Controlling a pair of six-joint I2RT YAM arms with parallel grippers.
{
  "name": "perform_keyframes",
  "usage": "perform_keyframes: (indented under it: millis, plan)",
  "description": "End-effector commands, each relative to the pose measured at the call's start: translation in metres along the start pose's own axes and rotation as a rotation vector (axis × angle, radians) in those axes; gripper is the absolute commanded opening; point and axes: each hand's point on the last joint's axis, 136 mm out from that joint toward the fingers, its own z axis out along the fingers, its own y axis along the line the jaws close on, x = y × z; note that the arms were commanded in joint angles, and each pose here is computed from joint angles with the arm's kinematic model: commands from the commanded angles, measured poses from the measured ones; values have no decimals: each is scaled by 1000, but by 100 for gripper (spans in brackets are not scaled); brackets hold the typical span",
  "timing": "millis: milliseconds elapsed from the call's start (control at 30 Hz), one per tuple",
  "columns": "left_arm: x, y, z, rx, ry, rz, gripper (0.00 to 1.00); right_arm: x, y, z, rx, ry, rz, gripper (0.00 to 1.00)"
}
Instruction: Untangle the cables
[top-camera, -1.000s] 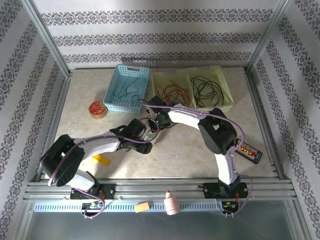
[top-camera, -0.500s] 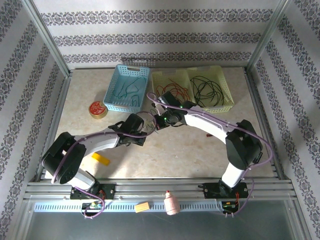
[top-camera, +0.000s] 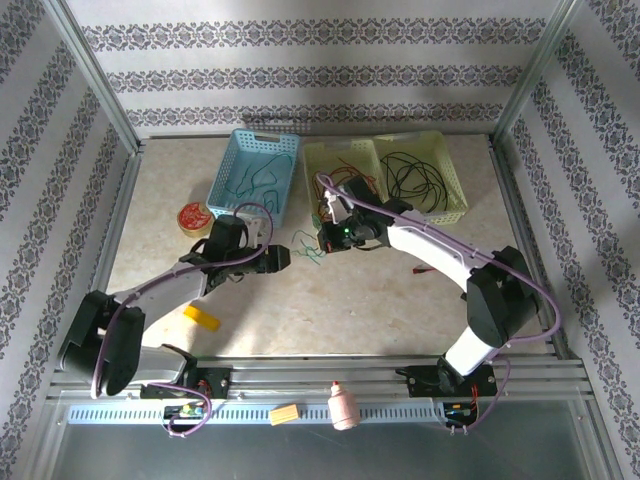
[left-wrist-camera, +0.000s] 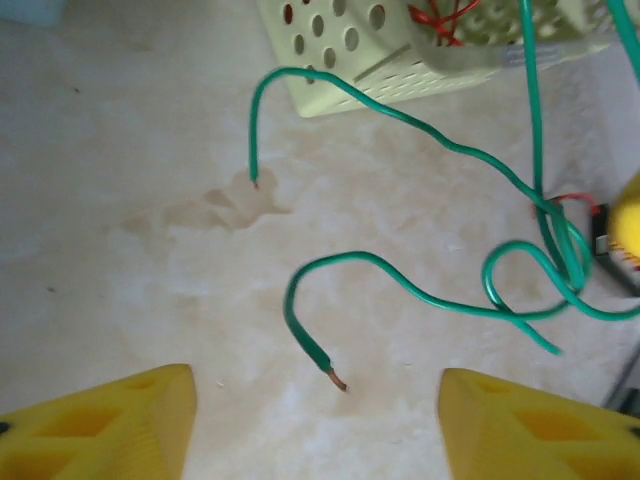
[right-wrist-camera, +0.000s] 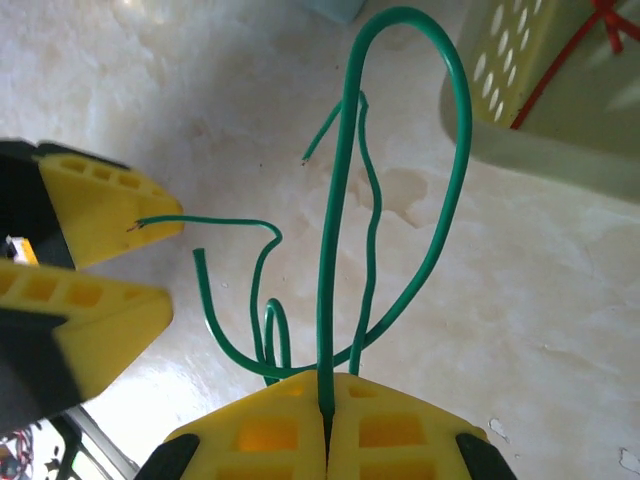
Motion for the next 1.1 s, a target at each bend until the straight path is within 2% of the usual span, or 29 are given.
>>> perform_keyframes:
  millis: [0,333,467,533,667,800,833,967,1067]
  plan:
    - [-1,-17,-10,132,-16,-42,76,-9,14,-12,-93,-37,35,0]
    - [-40,-24,-20,243,-149,-130,77,-15,21,-24,-162,-62,75,0]
    - [-51,-23,-17,268,-183,-161,71,-17,26,-30,-189,-74,84,0]
    - [-55,-22,-14,274,-190,-172,66,-17,27,-31,-193,-77,85,0]
    - [-56,-20,-6,286,-173,-190,44,-19,26,-33,-193,-88,93,0]
    - [-58,-14,-4,267,-190,-209,9,-19,25,-31,-193,-87,98,0]
    - [-58,-13,-3,262,-193,-211,2,-19,25,-31,-192,-86,99,0]
    - [-61,0,-1,192,-220,-245,0,-16,19,-29,-169,-89,108,0]
    - [-55,34,-3,-4,-231,-294,0,-18,6,-33,-108,-125,126,0]
